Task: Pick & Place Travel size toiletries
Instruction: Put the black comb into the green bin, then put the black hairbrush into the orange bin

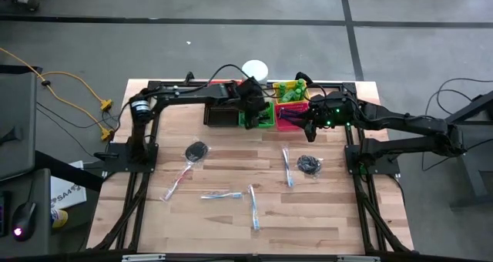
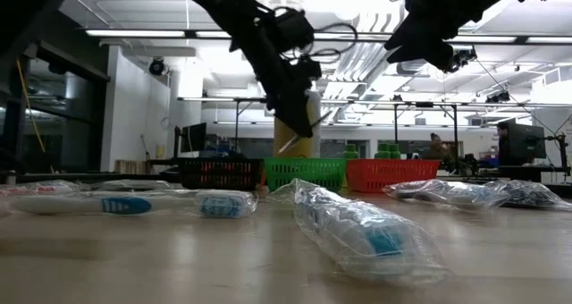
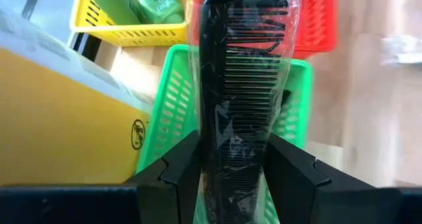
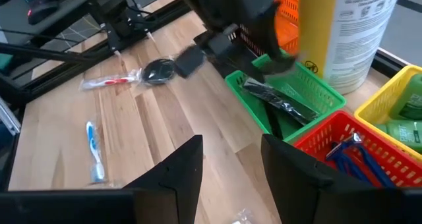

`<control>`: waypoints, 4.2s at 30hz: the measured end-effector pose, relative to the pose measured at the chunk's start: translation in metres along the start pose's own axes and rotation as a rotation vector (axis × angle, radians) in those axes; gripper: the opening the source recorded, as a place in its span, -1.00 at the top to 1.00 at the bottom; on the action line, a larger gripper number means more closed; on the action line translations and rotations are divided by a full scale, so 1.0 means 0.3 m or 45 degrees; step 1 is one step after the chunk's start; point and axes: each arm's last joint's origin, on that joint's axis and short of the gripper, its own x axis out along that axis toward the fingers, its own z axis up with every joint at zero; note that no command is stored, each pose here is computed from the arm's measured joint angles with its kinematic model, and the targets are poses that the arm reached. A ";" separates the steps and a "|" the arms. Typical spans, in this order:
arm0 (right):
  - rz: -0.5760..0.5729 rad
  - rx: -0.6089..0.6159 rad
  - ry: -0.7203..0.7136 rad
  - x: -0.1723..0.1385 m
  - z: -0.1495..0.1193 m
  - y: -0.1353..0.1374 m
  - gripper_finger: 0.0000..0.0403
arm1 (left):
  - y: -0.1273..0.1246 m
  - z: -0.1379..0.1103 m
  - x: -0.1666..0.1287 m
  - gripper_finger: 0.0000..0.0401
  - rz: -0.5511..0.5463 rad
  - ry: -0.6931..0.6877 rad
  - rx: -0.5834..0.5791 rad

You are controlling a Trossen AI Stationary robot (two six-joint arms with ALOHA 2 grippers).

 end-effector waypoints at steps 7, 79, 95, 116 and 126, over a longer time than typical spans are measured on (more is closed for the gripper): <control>0.005 0.040 -0.005 0.000 0.001 0.001 0.27 | 0.008 0.013 0.031 0.30 -0.024 0.149 -0.005; -0.556 0.943 0.628 -0.033 -0.250 0.092 0.27 | -0.333 -0.609 -0.675 -0.14 0.040 -0.212 -0.698; -1.039 1.094 0.724 0.090 -0.450 0.179 0.27 | -0.335 -0.634 -0.668 -0.14 0.013 -0.208 -0.651; -0.937 1.308 0.675 0.142 -0.619 0.083 0.50 | -0.339 -0.635 -0.668 -0.14 -0.035 -0.183 -0.639; -0.920 1.286 0.606 0.150 -0.618 0.080 0.97 | -0.339 -0.635 -0.668 -0.14 -0.035 -0.183 -0.639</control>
